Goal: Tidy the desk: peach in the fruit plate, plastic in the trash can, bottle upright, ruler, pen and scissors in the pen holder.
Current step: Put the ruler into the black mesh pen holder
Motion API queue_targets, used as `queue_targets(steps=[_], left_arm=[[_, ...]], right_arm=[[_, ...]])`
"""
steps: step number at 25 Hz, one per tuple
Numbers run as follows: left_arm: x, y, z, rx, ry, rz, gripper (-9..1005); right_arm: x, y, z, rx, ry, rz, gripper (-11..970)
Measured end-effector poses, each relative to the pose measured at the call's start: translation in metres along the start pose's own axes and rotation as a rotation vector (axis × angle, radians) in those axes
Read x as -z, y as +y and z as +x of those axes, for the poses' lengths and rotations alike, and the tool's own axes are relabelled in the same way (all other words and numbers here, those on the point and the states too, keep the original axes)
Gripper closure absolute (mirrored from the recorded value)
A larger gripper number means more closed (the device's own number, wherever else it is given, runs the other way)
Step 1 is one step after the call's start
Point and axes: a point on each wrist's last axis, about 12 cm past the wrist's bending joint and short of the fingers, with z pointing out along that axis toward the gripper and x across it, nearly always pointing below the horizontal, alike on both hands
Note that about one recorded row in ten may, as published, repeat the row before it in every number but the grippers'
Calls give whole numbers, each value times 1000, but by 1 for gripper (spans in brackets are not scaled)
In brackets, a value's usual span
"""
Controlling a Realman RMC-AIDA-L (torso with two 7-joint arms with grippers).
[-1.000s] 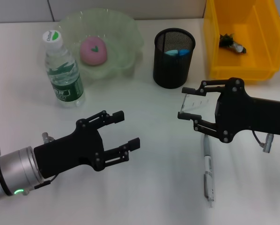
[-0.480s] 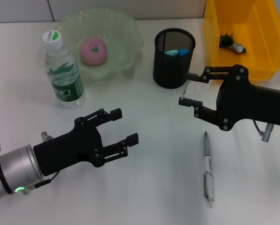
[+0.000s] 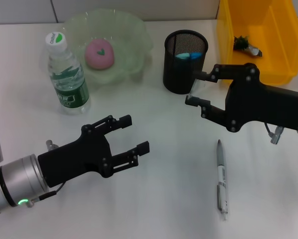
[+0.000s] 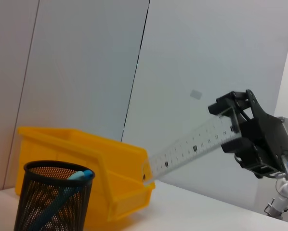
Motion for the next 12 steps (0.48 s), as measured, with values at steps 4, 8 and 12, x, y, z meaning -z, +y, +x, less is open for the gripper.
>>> queue_targets(steps=[4, 8, 12], left_arm=[[0, -1, 1, 5, 0, 1, 212], [0, -1, 1, 4, -2, 3, 212], [0, 0, -1, 11, -9, 2, 212]], right_arm=[[-1, -1, 1, 40, 4, 31, 565], [-7, 1, 4, 90, 22, 52, 564], [-13, 1, 7, 140, 39, 74, 563]])
